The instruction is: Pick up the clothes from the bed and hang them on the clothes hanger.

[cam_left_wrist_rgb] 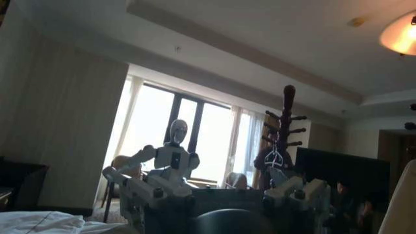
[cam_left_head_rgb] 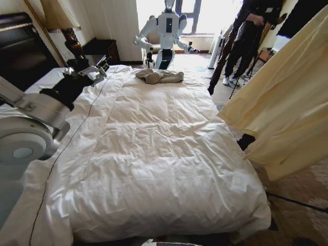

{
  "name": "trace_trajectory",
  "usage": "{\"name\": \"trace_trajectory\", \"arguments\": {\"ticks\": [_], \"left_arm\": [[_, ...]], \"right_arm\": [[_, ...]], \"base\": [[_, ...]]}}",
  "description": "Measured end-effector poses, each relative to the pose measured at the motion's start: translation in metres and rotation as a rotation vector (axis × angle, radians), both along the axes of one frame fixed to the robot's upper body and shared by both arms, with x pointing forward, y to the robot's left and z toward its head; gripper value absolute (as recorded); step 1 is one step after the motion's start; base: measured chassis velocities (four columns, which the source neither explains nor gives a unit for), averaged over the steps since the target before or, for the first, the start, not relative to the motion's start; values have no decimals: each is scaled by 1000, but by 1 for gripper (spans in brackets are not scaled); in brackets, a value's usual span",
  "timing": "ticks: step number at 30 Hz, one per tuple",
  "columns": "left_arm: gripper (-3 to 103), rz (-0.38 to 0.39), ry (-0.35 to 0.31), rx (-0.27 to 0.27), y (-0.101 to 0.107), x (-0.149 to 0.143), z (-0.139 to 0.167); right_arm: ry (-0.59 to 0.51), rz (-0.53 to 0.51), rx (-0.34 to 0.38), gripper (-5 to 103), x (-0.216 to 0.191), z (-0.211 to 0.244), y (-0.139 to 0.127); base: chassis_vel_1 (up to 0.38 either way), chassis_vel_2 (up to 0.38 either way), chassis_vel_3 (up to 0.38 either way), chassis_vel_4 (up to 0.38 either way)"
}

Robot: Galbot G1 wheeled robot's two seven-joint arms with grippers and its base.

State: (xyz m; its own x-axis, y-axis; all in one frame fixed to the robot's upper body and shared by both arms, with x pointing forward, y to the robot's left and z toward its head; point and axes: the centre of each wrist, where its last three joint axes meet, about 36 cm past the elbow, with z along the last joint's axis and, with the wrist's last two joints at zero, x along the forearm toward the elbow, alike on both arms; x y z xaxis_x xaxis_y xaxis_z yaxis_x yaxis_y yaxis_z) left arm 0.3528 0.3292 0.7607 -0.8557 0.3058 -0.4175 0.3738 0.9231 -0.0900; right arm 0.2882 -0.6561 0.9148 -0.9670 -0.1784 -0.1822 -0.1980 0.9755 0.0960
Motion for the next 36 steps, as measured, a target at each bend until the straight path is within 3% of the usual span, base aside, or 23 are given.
{"name": "trace_trajectory", "arguments": {"ticks": [13,36], "left_arm": [[100,-12,-13,-3,1,1,1],[100,-34,-27,-11,0,0,-1]], "right_arm": [[-12,7,25,0,-9,-7,-30],[-28,1,67,0,23,-15,-45]], "base": [[0,0,0,0],[0,0,0,0]]}}
